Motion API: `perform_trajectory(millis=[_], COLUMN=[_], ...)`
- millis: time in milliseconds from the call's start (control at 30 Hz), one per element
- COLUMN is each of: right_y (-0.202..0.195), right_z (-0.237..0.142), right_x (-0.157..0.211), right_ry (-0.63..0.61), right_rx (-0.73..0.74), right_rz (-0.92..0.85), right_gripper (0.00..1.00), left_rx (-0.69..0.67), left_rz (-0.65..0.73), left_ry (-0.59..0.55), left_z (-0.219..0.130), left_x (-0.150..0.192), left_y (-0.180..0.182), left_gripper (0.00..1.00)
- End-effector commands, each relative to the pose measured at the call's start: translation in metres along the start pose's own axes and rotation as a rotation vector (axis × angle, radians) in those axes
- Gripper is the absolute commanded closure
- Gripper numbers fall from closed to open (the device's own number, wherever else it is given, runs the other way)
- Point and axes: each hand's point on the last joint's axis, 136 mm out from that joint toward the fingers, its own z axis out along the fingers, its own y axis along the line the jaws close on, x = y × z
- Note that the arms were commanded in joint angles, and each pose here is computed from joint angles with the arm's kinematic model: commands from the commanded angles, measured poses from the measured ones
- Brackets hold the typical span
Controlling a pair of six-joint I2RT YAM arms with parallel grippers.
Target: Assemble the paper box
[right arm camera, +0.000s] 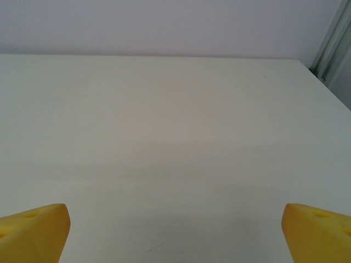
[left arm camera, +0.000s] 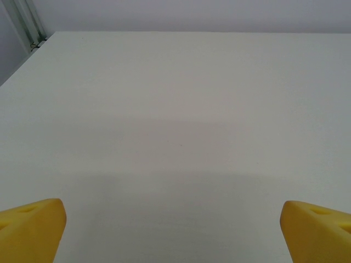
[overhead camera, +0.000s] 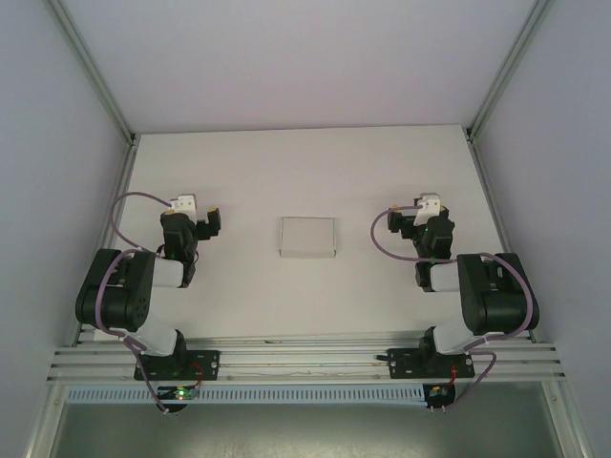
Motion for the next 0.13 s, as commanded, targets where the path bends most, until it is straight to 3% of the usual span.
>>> perform_trajectory(millis=[0, 100], right_y=[0.0011, -0.0003], right_z=[0.0008, 0.0004], right_x=[-0.0101, -0.0105], right_ry=[-0.025, -0.028], right_rx=[0.009, 0.013], right_rz=[0.007, 0.013], right_gripper=[0.02, 0.02], left_rx=[-0.028, -0.028], left_rz=[-0.012, -0.012], left_ry=[0.007, 0.005], left_z=[-0.0014, -0.0013], left_x=[0.0014, 0.0006], left_y=[0.0070, 0.0067], left_gripper=[0.00, 0.00])
